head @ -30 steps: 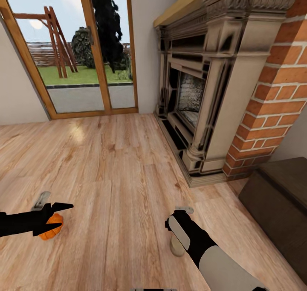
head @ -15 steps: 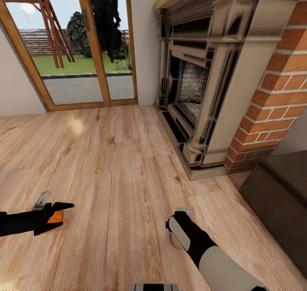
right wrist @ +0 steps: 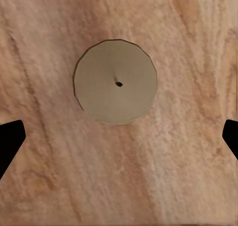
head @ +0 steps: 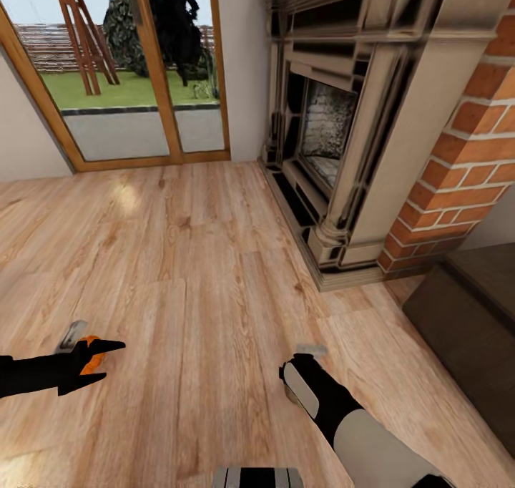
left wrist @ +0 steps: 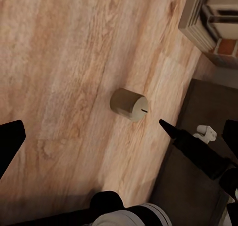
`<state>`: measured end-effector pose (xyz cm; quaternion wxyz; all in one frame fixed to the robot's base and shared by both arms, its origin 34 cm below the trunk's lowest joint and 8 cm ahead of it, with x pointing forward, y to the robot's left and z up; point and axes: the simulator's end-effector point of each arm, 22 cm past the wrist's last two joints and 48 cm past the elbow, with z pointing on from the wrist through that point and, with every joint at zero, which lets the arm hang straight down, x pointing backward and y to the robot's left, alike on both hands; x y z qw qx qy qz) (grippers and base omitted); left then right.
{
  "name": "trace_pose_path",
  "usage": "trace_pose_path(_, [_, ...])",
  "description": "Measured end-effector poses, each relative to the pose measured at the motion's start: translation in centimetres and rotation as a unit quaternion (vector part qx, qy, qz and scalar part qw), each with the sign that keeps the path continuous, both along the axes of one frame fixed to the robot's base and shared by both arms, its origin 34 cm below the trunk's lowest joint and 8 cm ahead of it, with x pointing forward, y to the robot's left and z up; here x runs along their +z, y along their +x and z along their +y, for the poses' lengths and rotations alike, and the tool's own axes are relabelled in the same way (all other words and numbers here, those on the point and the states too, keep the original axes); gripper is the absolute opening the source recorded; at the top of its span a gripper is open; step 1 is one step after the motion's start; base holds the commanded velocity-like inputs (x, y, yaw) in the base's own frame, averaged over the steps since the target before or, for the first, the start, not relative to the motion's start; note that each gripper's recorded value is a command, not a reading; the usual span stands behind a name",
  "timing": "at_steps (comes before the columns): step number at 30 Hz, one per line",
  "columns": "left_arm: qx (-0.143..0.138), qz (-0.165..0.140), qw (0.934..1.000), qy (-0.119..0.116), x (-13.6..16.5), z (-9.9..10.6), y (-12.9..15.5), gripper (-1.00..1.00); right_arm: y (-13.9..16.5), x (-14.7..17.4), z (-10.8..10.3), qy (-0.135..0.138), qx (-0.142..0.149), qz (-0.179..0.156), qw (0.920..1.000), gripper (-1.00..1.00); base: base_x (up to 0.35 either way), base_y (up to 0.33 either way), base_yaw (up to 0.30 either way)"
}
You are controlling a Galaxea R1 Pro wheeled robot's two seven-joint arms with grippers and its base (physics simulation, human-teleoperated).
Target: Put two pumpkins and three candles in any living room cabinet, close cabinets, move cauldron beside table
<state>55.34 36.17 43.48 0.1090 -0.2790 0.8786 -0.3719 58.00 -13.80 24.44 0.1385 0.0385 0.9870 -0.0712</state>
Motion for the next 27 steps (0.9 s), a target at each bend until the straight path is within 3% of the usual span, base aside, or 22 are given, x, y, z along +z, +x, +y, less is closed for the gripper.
trace_pose_path(6, [-0.005, 0.012, 0.9999, -0.001, -1.2, -0.4, -0.3, 1.0, 1.4, -1.6, -2.8, -0.034, -0.021, 0.002, 0.9992, 1.0, 0.0, 0.0, 0.0])
trace_pose_path(9, [-0.018, 0.002, 0.9998, -0.004, -0.5, -1.4, -0.1, 1.0, 1.5, -1.8, -3.4, -0.041, -0.026, 0.0, 0.9988, 1.0, 0.0, 0.0, 0.0])
trace_pose_path(14, [-0.03, -0.009, 0.9995, -0.006, 0.3, -2.3, 0.1, 1.0, 1.5, -1.9, -3.6, -0.043, -0.027, 0.0, 0.9987, 1.0, 0.0, 0.0, 0.0])
trace_pose_path(27, [-0.02, 0.005, 0.9997, -0.015, -0.9, -2.7, -0.6, 1.0, 1.5, -1.9, -3.6, -0.044, -0.024, -0.002, 0.9987, 1.0, 0.068, 0.0, 0.0])
